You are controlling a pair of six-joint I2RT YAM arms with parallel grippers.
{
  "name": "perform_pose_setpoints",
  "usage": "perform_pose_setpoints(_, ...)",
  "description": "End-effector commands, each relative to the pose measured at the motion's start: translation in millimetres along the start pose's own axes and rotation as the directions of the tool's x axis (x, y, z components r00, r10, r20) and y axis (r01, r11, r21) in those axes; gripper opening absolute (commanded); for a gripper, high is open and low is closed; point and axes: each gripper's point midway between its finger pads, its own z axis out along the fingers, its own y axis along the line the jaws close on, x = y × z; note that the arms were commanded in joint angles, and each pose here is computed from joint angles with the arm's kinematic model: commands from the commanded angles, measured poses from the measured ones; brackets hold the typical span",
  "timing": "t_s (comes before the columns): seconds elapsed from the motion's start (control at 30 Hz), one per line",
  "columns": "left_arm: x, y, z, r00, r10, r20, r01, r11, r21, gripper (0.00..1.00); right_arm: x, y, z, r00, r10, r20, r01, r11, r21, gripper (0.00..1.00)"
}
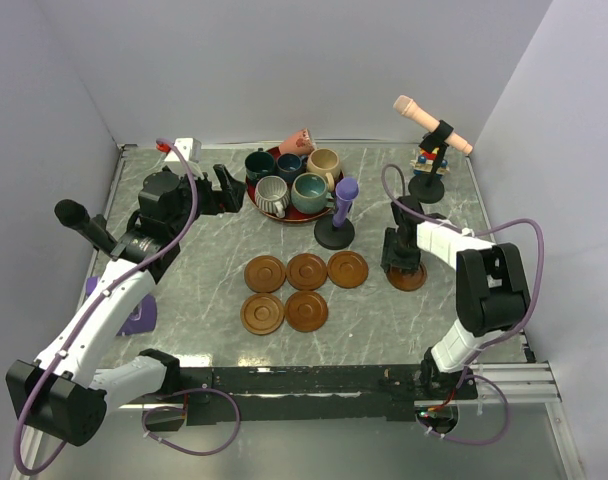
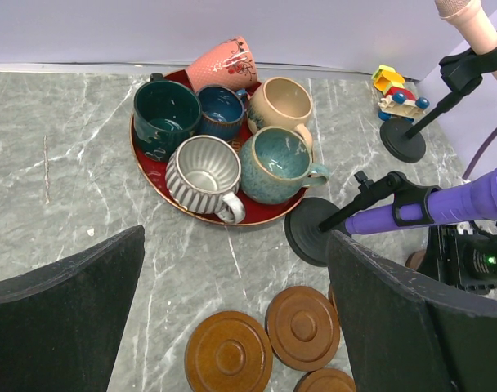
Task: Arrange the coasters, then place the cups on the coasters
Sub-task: Move the coaster to the center of the board.
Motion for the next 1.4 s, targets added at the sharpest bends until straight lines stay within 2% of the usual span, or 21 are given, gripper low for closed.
perform_pose_setpoints(0.0, -16, -12, -6, 0.999, -0.002, 0.052, 0.0, 0.999, 0.046, 0.96, 52, -4, -5, 0.99, 0.019, -0.142, -0.019, 1.0, 0.002, 0.55)
perform_pose_setpoints(0.27, -15, -13, -6, 0.999, -0.007, 0.049, 0.004, 0.999, 0.054, 0.97, 92, -9, -6, 0.978, 0.022, -0.207, -0.017, 0.999, 0.028, 0.54)
perform_pose_setpoints(0.37, -15, -13, -6, 0.999, -0.005, 0.049, 0.002, 0.999, 0.054, 0.96, 101, 1, -9, 0.974, 0.024, -0.225, -0.03, 0.999, -0.025, 0.54)
perform_pose_setpoints(0.7, -15, -14, -5, 0.999, -0.006, 0.048, 0.004, 0.998, 0.057, 0.97, 132, 11, -13, 0.959, 0.004, -0.282, -0.005, 1.0, -0.003, 0.54)
perform_pose_setpoints(1.37, -14, -17, -5, 0.999, -0.009, 0.045, 0.006, 0.998, 0.065, 0.97, 142, 21, -21, 0.962, -0.033, -0.272, 0.041, 0.999, 0.027, 0.54)
